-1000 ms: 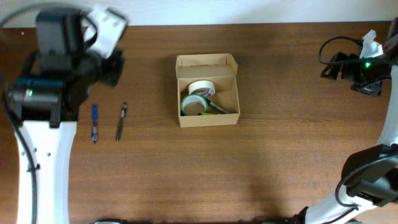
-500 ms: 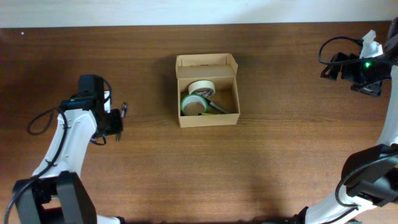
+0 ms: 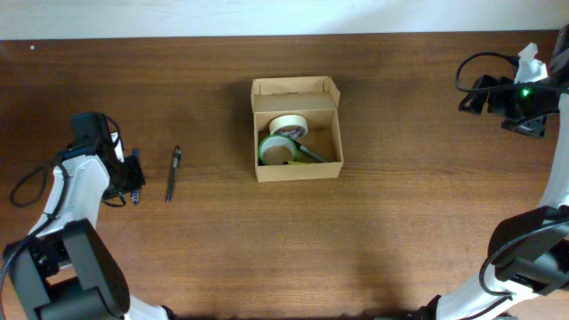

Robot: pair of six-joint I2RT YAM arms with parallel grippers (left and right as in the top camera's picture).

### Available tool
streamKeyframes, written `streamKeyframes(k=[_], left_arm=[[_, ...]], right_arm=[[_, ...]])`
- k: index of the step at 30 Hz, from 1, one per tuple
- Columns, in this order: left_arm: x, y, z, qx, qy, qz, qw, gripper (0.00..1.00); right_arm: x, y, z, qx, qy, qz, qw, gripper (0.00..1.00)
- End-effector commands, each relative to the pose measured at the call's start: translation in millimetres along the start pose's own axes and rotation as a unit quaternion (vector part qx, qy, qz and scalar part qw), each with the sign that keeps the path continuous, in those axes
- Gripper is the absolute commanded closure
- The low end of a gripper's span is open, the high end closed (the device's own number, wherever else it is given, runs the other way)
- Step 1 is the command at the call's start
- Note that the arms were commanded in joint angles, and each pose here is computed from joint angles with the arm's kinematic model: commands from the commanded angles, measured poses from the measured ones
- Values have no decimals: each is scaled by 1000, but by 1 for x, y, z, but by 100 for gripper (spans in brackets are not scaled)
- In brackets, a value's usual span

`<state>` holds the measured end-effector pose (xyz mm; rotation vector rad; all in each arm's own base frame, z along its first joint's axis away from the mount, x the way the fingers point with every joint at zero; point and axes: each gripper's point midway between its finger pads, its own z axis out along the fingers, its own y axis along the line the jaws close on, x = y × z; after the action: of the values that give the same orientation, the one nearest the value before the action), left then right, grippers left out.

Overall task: Pack container
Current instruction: 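Move the left gripper back to the blue pen and grasp it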

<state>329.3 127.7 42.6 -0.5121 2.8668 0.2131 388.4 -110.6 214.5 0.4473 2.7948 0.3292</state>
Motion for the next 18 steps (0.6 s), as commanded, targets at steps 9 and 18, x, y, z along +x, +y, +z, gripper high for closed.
streamKeyframes(k=[9, 18], left_arm=[[2, -5, 29, 9, 22, 38, 999, 66], [-3, -7, 35, 12, 13, 55, 998, 63]], right_arm=[[0, 1, 3, -7, 4, 5, 1000, 1], [0, 1, 3, -7, 4, 5, 1000, 1]])
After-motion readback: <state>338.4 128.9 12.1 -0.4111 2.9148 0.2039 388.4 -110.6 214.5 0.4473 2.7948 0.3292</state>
